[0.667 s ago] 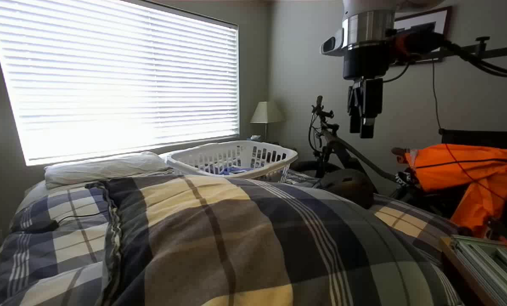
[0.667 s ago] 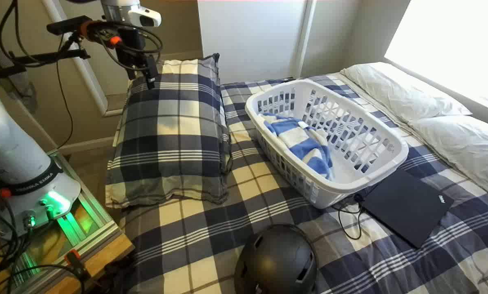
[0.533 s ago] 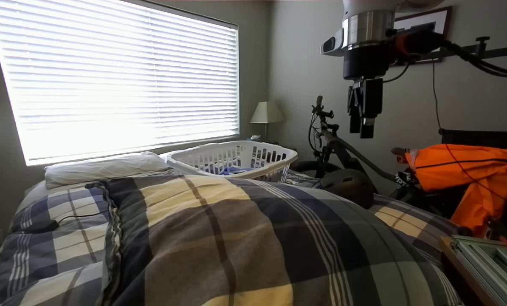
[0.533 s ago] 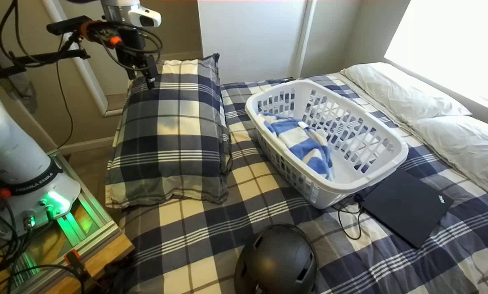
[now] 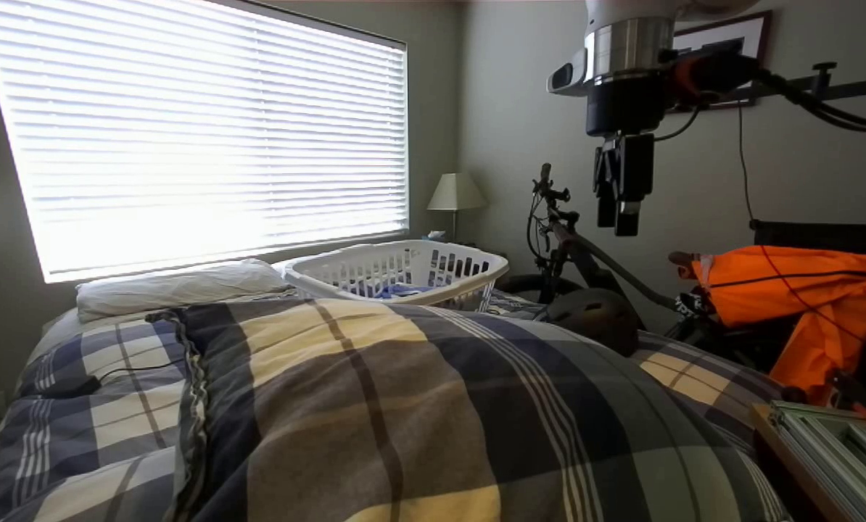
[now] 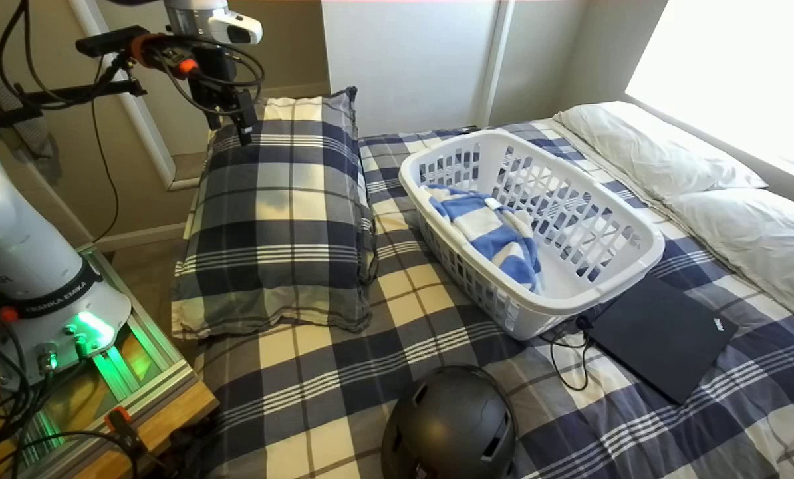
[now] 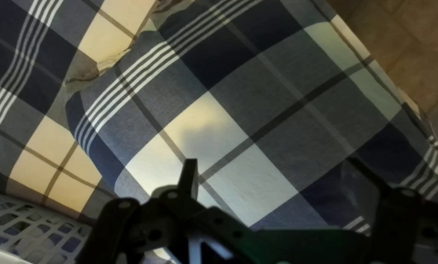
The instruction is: Put the towel on the pillow
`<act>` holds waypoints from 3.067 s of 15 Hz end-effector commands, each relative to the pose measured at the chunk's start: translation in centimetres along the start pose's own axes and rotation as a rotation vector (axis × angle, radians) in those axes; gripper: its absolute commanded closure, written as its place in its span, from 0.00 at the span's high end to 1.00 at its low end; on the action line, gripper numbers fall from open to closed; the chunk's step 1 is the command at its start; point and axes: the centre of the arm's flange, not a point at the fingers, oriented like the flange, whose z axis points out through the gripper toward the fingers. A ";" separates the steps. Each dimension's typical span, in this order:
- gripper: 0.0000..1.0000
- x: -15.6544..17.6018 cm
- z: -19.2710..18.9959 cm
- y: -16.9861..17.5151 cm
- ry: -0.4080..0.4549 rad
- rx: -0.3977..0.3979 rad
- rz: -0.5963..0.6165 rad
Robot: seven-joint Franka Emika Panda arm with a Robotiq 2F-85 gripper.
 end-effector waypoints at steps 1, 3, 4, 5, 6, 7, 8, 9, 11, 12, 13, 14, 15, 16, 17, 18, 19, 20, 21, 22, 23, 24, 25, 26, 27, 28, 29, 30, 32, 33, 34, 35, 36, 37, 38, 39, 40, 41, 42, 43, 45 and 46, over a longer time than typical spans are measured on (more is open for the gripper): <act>1.00 0.0 0.0 0.0 0.000 0.000 0.000; 1.00 0.1 -0.2 0.9 0.026 -0.001 0.028; 1.00 0.3 -0.5 2.5 0.054 -0.016 0.052; 1.00 0.4 -0.9 3.8 0.076 -0.029 0.073; 1.00 0.6 -1.4 5.9 0.107 -0.048 0.097; 1.00 0.6 -1.9 7.6 0.126 -0.058 0.119; 1.00 0.6 -2.4 9.3 0.141 -0.080 0.138; 1.00 0.8 -2.8 11.3 0.153 -0.103 0.154; 1.00 1.2 -3.4 15.1 0.172 -0.134 0.161; 1.00 1.5 -3.6 16.5 0.181 -0.154 0.163; 1.00 2.1 -3.7 17.9 0.199 -0.157 0.153; 1.00 3.2 -3.6 19.1 0.220 -0.161 0.143; 1.00 4.1 -3.4 20.0 0.238 -0.168 0.142; 1.00 5.5 -3.0 20.8 0.254 -0.165 0.142; 1.00 6.7 -2.6 21.5 0.270 -0.160 0.154; 1.00 8.2 -2.1 22.5 0.293 -0.144 0.183; 1.00 9.6 -1.5 23.3 0.313 -0.120 0.238; 1.00 10.7 -0.9 24.1 0.335 -0.091 0.312; 1.00 11.5 -0.1 24.6 0.344 -0.045 0.361; 1.00 8.1 -0.7 21.8 0.321 -0.092 0.284; 1.00 9.1 0.0 22.4 0.323 -0.071 0.310; 1.00 9.8 0.6 22.8 0.320 -0.063 0.325; 1.00 10.3 1.0 23.1 0.317 -0.061 0.332; 1.00 10.5 1.0 23.2 0.317 -0.061 0.335; 1.00 10.6 0.9 23.3 0.320 -0.062 0.337; 1.00 10.6 0.7 23.3 0.323 -0.063 0.338; 1.00 10.6 0.6 23.4 0.325 -0.064 0.339; 1.00 10.6 0.6 23.4 0.325 -0.064 0.340; 1.00 10.6 0.6 23.4 0.325 -0.064 0.341; 1.00 10.6 0.6 23.4 0.326 -0.064 0.341; 1.00 11.3 0.9 24.4 0.336 -0.058 0.332; 1.00 12.0 1.2 25.4 0.338 -0.043 0.313; 1.00 12.9 1.5 26.8 0.339 -0.020 0.315; 1.00 13.7 1.8 28.0 0.342 0.002 0.305; 1.00 14.5 2.4 29.4 0.333 0.018 0.305; 1.00 15.3 2.9 30.6 0.327 0.027 0.303; 1.00 16.2 3.7 32.0 0.314 0.035 0.298; 1.00 16.9 4.3 33.1 0.302 0.038 0.307; 1.00 17.7 5.2 34.1 0.282 0.044 0.311; 1.00 18.5 6.3 34.8 0.253 0.047 0.338; 1.00 20.0 8.9 36.0 0.210 0.024 0.368; 1.00 20.8 9.9 36.4 0.201 0.001 0.378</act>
